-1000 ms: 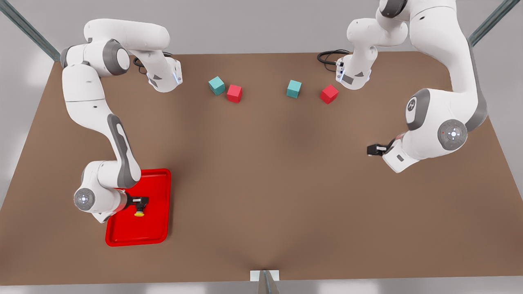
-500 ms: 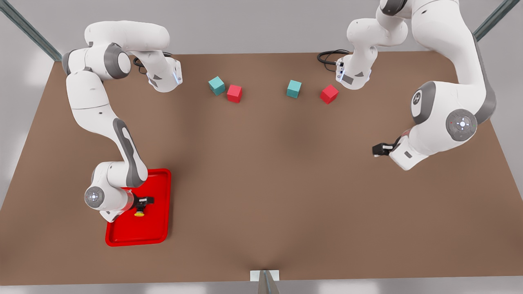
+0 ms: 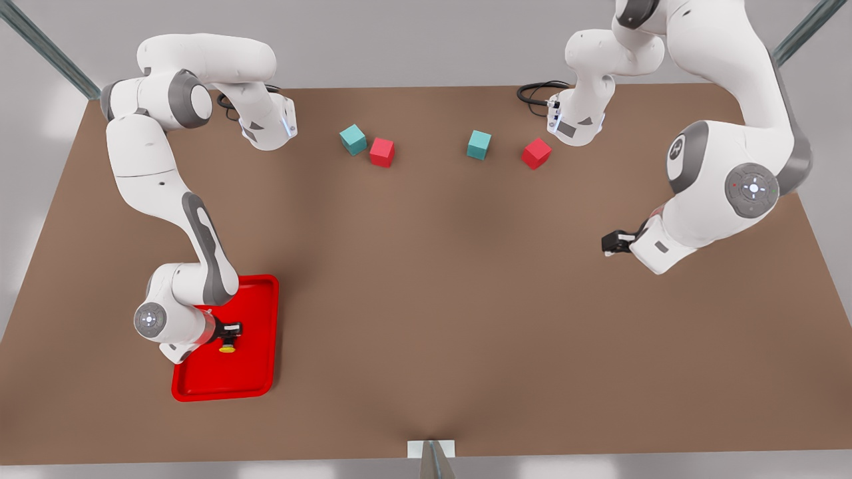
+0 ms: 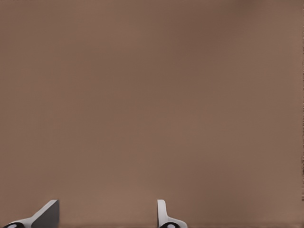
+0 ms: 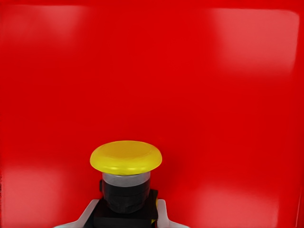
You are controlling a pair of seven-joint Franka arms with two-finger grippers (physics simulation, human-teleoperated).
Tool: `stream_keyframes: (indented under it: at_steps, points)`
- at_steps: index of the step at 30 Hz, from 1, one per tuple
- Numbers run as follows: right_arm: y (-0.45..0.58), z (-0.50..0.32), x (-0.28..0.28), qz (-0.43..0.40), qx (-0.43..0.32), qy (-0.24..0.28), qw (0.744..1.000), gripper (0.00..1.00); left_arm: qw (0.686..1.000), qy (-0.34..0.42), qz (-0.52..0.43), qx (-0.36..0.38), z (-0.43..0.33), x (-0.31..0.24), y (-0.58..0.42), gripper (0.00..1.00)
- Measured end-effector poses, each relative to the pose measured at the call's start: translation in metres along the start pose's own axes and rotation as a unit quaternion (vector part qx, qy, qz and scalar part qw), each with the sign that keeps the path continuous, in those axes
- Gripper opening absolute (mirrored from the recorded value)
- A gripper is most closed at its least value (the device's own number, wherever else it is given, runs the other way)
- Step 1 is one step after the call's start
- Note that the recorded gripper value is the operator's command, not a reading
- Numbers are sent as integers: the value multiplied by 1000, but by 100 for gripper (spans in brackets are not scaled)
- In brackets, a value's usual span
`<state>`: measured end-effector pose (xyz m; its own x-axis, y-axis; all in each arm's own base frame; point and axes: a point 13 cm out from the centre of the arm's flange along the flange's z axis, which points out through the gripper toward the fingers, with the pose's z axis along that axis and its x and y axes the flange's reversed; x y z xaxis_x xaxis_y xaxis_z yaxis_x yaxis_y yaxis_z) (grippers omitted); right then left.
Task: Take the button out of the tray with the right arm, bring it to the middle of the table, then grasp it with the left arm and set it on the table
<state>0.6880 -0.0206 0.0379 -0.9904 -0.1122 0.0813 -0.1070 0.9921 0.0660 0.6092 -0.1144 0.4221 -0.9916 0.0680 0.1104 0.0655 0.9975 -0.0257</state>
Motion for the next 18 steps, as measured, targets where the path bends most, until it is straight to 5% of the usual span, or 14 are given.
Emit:
stream_keyframes:
  at_steps: [13,18]
  points:
    - [1,-79,3,-12,4,-1,1000,41,1000,3,-9,-1,-1,1,4,100]
    - [118,-97,6,-65,-19,20,997,41,1000,3,-8,-1,-2,2,0,100]
